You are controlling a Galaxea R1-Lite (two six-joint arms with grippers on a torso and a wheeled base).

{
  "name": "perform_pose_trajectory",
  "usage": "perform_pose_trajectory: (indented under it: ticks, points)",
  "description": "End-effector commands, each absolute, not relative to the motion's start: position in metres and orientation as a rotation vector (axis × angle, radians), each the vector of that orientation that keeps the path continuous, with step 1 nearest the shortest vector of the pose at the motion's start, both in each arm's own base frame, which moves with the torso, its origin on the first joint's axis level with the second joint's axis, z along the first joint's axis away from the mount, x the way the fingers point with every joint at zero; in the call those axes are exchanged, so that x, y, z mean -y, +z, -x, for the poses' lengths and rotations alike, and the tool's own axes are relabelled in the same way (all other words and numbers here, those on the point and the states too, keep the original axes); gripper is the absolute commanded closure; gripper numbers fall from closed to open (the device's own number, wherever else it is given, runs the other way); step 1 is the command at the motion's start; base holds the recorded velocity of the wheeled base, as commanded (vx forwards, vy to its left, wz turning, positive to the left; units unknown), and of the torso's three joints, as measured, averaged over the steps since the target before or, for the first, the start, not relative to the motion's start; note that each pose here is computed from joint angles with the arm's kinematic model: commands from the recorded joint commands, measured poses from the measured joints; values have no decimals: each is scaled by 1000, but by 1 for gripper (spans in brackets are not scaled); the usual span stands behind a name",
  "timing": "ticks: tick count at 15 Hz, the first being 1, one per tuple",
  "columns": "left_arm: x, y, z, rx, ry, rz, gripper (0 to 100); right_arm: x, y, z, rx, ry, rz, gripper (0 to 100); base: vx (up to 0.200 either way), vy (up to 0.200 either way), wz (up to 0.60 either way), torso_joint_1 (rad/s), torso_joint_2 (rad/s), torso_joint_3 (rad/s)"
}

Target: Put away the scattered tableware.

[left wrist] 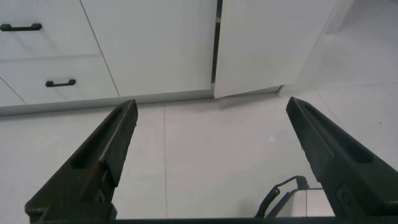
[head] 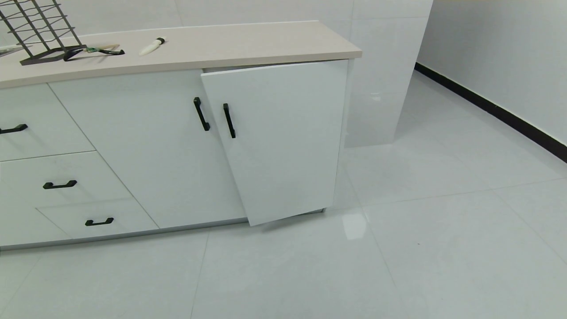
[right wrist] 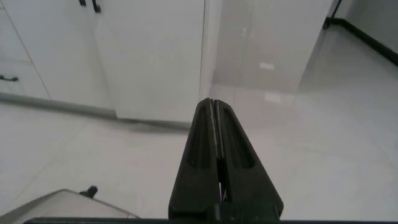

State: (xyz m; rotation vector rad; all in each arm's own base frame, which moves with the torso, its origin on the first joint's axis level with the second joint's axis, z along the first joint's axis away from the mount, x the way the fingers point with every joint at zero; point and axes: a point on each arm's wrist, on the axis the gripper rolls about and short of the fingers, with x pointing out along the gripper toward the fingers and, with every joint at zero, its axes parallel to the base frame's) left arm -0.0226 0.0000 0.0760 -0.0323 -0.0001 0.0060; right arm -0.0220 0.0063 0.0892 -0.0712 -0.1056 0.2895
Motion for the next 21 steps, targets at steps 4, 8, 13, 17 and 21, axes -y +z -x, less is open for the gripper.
perform_pose_trajectory:
  ticks: [4, 8, 13, 17, 21]
  points:
    - [0, 76, 23, 2, 6, 35, 0, -5, 80, 24, 51, 233, 74, 100, 0, 0, 0, 0, 0, 0]
    - [0, 76, 23, 2, 9, 35, 0, 1, 76, 23, 0, -34, 67, 100, 0, 0, 0, 0, 0, 0]
    - [0, 76, 23, 2, 8, 35, 0, 0, 75, 23, 0, -20, 25, 100, 80, 40, 0, -1, 2, 0]
    - [0, 76, 23, 3, 8, 34, 0, 0, 75, 23, 0, -20, 26, 100, 200, 200, 0, 2, -1, 2]
    - [0, 76, 23, 0, 8, 34, 0, 0, 75, 23, 0, -20, 23, 100, 150, 200, 0, 1, 5, 4]
